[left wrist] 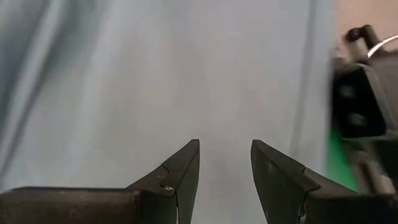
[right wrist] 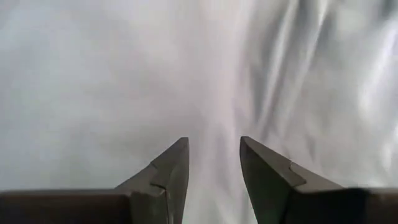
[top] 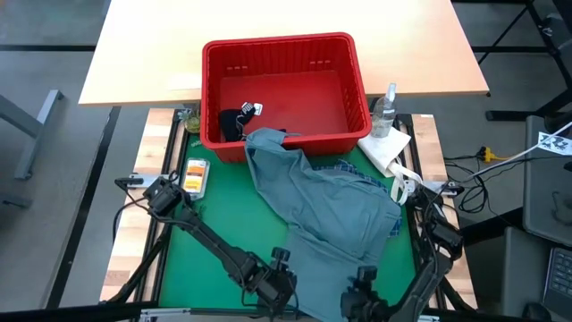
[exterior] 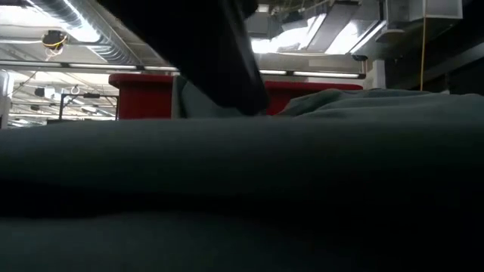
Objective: Fold Laundry from Bin
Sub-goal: Fold the blue pants on top of the blue shirt
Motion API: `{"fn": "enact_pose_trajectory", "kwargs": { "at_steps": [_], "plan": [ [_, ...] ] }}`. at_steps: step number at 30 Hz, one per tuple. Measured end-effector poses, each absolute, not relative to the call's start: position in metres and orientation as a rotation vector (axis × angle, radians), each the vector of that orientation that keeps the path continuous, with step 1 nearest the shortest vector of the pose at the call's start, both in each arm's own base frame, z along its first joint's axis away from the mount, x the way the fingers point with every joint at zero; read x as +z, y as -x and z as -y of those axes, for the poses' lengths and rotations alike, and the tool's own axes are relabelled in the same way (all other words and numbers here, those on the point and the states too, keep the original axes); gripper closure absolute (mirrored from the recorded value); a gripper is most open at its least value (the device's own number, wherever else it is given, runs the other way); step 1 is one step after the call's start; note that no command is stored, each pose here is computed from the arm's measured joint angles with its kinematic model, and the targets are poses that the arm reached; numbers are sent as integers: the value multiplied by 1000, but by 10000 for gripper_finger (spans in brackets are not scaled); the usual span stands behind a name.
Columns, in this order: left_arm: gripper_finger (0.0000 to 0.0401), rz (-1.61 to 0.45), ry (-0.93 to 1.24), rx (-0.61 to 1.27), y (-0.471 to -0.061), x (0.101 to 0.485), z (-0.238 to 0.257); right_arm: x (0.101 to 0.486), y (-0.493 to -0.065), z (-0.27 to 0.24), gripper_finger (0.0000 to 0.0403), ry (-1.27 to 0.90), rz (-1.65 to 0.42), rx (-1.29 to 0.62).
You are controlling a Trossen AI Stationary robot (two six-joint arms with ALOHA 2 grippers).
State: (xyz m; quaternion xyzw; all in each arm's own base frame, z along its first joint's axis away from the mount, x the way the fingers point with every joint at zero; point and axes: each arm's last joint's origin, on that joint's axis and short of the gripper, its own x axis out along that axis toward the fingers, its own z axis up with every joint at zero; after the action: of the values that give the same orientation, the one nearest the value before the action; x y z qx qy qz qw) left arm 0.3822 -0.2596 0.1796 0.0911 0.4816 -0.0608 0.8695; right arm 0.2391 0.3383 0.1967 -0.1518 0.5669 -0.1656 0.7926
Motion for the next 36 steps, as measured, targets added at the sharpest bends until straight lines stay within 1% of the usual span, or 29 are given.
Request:
{"fn": "enact_pose_trajectory", "kwargs": {
  "at_steps": [3,5,9,15,20,24,29,36],
  "plan": [
    [262,-1009,-168,-128,-377,180,267,191,-244,-351,260,292,-1032,-319],
    [262,-1011,-151,-123,-375,180,270,184,-250,-358,260,286,-983,-272],
    [262,-1045,-129,-102,-366,176,277,169,-259,-366,260,297,-1013,-173],
    [262,-1109,-106,-77,-348,157,284,153,-259,-369,260,304,-1086,-152],
    [262,-1163,-34,-66,-334,136,284,150,-257,-370,260,275,-1161,-119],
    [262,-1124,22,-115,-333,133,289,150,-256,-370,260,279,-1169,-118],
    [262,-1061,76,-177,-336,133,299,157,-253,-369,260,290,-1236,-114],
    [262,-1044,147,-244,-335,135,309,197,-253,-368,260,364,-1235,-133]
  ]
}}
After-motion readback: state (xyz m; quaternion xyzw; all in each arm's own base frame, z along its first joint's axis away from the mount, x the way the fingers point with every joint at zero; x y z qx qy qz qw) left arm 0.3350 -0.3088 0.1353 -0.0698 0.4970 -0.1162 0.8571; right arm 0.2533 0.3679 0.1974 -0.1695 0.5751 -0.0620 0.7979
